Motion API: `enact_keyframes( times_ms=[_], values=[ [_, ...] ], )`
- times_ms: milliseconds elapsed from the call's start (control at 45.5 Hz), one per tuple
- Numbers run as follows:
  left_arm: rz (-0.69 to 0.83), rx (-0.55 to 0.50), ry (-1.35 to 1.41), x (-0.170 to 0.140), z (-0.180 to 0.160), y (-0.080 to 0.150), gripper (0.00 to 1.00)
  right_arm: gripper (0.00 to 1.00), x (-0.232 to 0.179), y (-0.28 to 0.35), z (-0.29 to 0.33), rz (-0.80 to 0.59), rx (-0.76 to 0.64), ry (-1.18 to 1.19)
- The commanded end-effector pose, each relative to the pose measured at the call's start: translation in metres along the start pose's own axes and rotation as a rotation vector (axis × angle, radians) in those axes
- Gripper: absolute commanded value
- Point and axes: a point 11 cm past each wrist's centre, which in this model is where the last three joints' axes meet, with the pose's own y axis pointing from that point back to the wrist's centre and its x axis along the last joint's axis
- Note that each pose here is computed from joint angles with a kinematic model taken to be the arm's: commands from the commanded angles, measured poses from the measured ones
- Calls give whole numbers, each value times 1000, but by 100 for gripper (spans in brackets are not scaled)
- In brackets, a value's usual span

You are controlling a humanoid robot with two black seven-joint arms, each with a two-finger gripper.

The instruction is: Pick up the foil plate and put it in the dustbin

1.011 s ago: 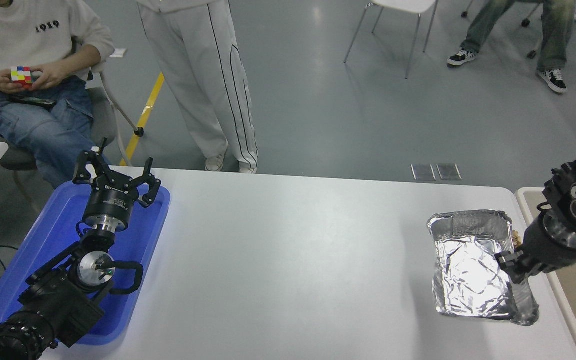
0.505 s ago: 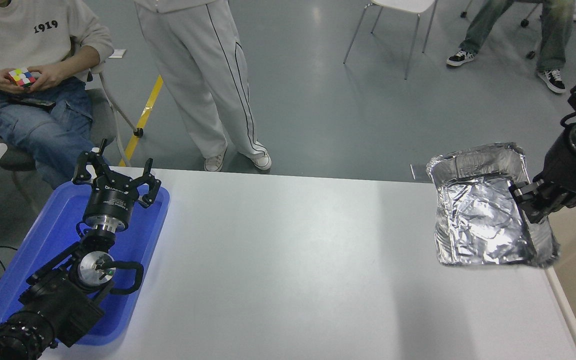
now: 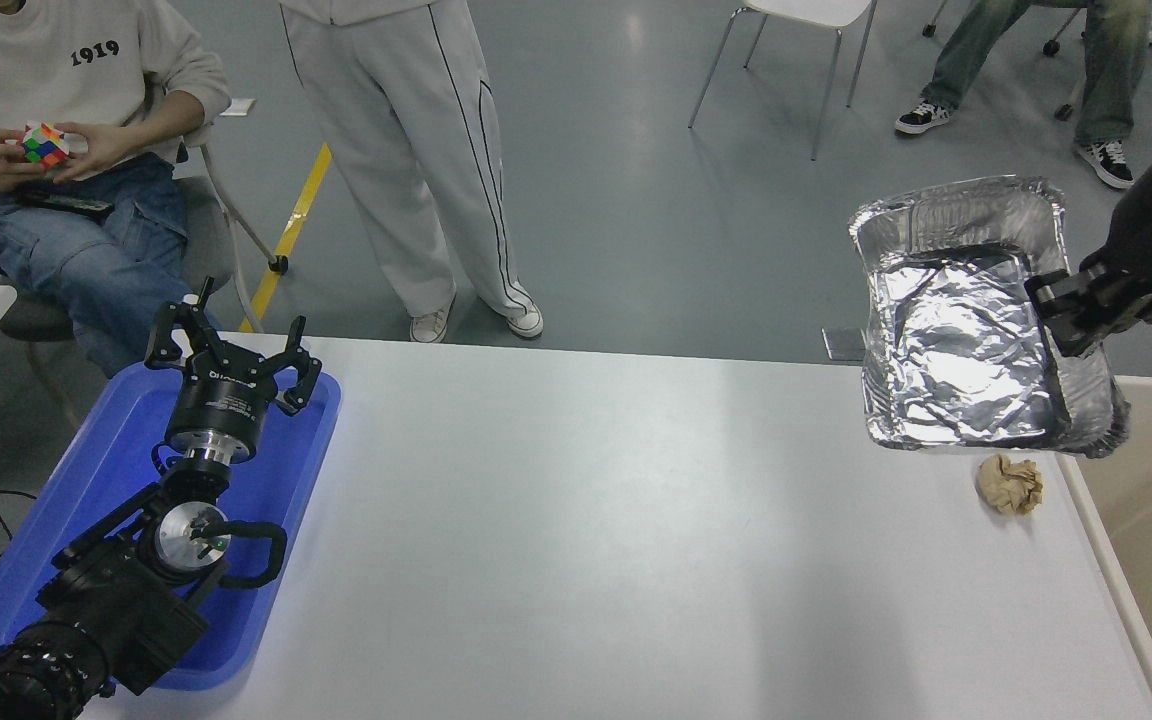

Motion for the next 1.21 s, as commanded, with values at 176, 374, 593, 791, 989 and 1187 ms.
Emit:
enact_keyframes(
  times_ms=[176,374,593,791,989,1187],
  values=[
    [0,-2,0,0,0,0,100,0,-21,-12,45,-37,-16,-132],
    [3,-2,0,1,0,1,100,0,-49,-26,100,-68,-44,-287],
    [3,-1,-1,1,0,1,100,0,-90,-51,161,-118,-93,-462],
    [3,-1,-1,1,0,1,100,0,-124,-58,210,-141,-178,-583],
    [4,-1,-2,1,0,1,100,0,-156,-71,240,-167,-215,-664],
    [4,-1,-2,1,0,1,100,0,-170,-87,241,-231,-232,-662]
  ],
)
